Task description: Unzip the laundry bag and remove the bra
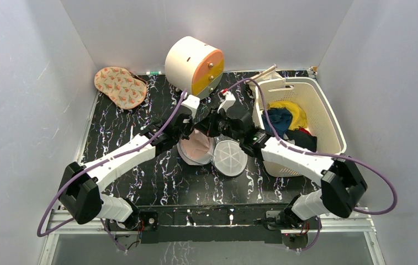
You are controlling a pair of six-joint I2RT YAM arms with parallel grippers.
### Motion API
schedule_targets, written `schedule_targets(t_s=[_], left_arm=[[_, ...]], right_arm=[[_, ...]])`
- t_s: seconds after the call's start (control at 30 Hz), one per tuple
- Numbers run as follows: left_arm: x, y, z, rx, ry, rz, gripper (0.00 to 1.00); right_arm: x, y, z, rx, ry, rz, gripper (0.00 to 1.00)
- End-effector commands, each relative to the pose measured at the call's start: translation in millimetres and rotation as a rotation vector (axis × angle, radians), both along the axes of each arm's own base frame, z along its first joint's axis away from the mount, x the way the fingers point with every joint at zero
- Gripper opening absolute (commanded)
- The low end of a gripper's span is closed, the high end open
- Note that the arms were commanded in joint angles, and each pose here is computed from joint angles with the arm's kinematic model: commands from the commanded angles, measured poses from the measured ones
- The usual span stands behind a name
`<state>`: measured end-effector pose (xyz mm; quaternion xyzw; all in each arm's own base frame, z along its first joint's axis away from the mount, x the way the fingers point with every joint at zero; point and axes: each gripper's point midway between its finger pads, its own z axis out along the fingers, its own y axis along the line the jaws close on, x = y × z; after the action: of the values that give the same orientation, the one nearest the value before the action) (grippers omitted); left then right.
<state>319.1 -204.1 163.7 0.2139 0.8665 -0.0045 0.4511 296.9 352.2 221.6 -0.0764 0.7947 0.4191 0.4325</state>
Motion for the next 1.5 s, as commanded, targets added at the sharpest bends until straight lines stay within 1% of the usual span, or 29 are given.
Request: schedule_targets(t_s=[0.0,0.13,0.37,0.5,0.67,0.97,1.07,1.17,1.3,1.47], left_arm=[[3.3,6.0,18.0,-0.023,-0.041,0.015,0.00],[4.2,11.3,21.9,-0.015,-0.065,0.031,0.00],[4.1,9.4,19.9,-0.020,-0.054,0.023,0.00],[5.1,6.4,18.8,-0.044,-0.040,0.015,0.00],[6.4,7.2,16.2,-0.042,-0.032,0.018,0.00],[8.6,8.8,17.8,-0.070,-0.024,0.024,0.00],[9.5,10.1,16.6,-0.080,-0.016,0.027,0.00],[9.5,10.8,17.1,-0.078,-0.016,0.030,0.00],[9.2,12.6,19.9,-0.081,-0.023,0.034,0.00],[9.5,12.8,21.6,-0.087,-0.027,0.035,0.00]], right_arm=[[-6.5,-4.0,60.4,0.124,-0.096,0.015,0.00],[-5.5,-13.7,99.1,0.160,-0.159,-0.023,0.00],[-13.8,-29.0,142.3,0.218,-0.218,-0.050,0.00],[-18.1,-42.4,166.7,0.230,-0.262,-0.081,0.00],[-22.8,-58.3,202.4,0.242,-0.329,-0.119,0.00],[-34.4,-98.5,278.6,0.267,-0.478,-0.220,0.00],[-35.1,-118.6,295.9,0.237,-0.527,-0.289,0.00],[-35.2,-149.6,307.5,0.182,-0.572,-0.401,0.00],[-35.6,-203.5,316.8,0.046,-0.627,-0.600,0.00],[-45.7,-265.8,321.7,-0.113,-0.650,-0.813,0.00]])
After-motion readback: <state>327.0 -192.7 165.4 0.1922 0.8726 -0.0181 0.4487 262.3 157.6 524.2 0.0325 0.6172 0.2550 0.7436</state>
